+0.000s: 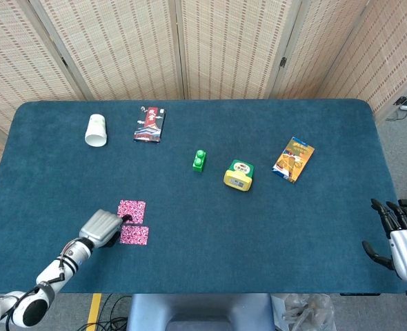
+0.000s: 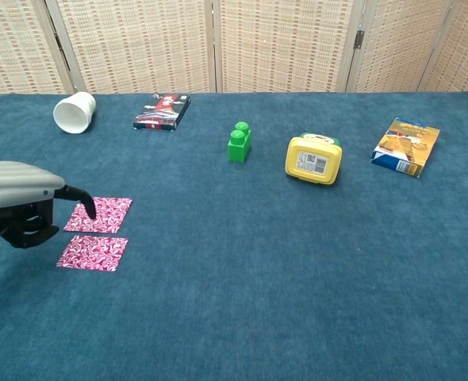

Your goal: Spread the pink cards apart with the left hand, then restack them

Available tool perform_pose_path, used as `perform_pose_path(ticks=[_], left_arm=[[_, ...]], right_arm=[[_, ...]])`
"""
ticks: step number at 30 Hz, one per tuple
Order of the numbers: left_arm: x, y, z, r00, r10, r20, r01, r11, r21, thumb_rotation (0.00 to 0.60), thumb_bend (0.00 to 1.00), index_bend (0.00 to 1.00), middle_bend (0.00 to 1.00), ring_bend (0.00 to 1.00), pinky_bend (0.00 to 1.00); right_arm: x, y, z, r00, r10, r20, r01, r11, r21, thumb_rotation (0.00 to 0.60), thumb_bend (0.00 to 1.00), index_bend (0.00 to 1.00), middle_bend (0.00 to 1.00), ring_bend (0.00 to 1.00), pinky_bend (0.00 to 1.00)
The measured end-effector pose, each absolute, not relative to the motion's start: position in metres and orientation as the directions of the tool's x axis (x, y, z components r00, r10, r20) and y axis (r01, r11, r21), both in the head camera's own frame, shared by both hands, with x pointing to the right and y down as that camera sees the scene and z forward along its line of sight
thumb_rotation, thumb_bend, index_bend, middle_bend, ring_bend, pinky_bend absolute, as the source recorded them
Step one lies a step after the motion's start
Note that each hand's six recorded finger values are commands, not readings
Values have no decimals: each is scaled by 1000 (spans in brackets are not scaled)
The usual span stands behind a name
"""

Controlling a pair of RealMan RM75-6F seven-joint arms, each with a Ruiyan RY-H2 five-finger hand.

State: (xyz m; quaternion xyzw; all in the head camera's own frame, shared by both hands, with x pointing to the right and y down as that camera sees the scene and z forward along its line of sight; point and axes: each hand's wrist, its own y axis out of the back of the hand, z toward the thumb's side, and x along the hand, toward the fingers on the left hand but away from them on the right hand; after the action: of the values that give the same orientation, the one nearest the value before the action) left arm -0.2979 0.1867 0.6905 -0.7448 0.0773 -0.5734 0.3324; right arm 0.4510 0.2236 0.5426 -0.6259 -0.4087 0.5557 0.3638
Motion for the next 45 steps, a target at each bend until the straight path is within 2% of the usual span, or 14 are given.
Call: perform_pose_path(ticks=[5, 16, 28, 45], left_arm=[[-299, 178, 699, 316, -545, 777, 254, -741, -622, 600, 612, 259, 945, 898, 1000], [-282, 177, 712, 330, -545, 771, 265, -730, -630, 600, 612, 248, 945, 897, 1000], [-294, 162, 732, 248, -551, 797, 266, -752, -603, 600, 612, 243, 945, 897, 1000], [-285, 175, 722, 292, -551, 782, 266, -739, -619, 600, 612, 243, 945, 897, 1000]], right_arm=[[452, 224, 544, 45, 915, -401, 109, -404, -908, 600, 328, 45, 227, 103, 119], [454, 223, 545, 40, 913, -406, 109, -407, -907, 600, 328, 45, 227, 103, 119], [459, 226, 544, 24, 915, -404, 113, -404, -908, 600, 329, 46, 227, 103, 119], [458, 227, 543, 25, 915, -402, 111, -402, -909, 600, 328, 46, 227, 104, 119]])
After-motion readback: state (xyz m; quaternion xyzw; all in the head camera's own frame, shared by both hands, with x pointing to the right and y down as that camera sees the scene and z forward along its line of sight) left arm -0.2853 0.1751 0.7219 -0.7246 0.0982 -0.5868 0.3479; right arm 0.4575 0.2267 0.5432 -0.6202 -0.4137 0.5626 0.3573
